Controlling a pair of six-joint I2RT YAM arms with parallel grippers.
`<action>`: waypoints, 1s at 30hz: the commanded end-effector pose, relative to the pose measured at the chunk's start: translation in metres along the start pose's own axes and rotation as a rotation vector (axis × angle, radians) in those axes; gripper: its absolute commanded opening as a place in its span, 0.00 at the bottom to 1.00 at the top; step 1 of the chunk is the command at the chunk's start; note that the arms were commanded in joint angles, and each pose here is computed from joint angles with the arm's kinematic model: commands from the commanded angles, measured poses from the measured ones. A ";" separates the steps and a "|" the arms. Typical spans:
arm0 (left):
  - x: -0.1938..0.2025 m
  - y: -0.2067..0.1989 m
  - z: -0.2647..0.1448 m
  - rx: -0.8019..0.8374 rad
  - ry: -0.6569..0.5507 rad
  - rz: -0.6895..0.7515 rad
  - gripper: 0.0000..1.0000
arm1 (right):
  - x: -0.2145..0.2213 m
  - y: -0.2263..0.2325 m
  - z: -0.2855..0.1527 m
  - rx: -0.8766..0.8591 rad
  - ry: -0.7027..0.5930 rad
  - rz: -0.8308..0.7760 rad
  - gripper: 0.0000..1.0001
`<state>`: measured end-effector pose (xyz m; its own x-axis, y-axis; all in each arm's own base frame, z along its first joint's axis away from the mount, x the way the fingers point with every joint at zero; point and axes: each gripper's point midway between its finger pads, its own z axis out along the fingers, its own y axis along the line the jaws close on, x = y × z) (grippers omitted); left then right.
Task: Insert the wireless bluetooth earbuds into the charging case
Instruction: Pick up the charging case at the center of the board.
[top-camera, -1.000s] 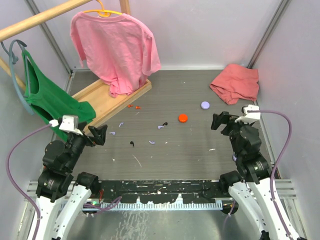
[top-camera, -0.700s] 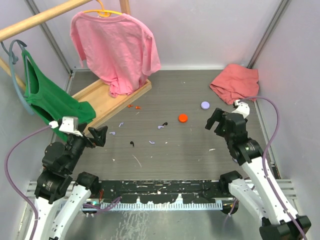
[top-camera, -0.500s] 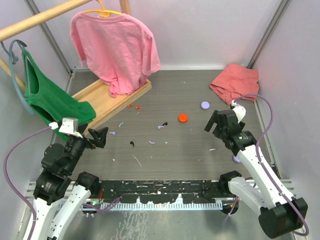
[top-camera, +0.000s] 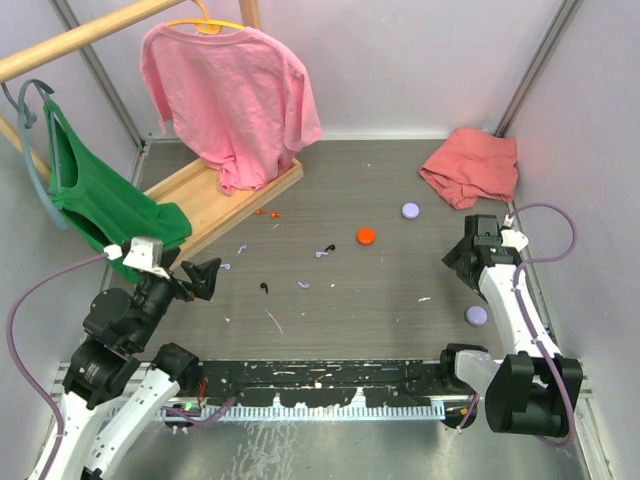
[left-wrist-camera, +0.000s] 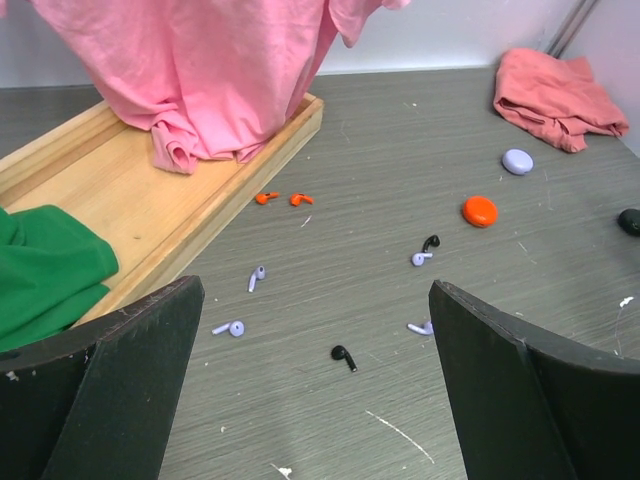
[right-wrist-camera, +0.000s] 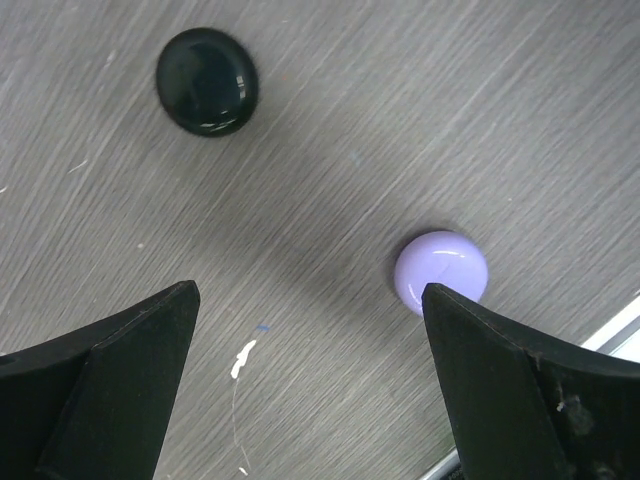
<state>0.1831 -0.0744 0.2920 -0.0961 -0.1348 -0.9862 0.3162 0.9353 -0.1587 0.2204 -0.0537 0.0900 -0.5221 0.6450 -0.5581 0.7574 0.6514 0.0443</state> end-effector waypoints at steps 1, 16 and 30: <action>-0.011 -0.001 0.000 0.002 -0.038 0.011 0.98 | -0.010 -0.016 0.013 0.077 -0.014 0.078 1.00; -0.007 -0.009 0.002 0.044 -0.022 0.028 0.98 | 0.012 -0.055 0.047 0.179 0.176 0.219 1.00; -0.005 -0.010 0.003 0.044 -0.014 0.033 0.98 | 0.040 -0.052 0.055 0.179 0.326 0.202 0.89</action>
<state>0.1795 -0.0829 0.2913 -0.0942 -0.1049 -0.9900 0.3628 0.9224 -0.1322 0.1773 -0.0887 0.0167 -0.4318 0.8598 -0.2727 0.9007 0.4274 -0.0785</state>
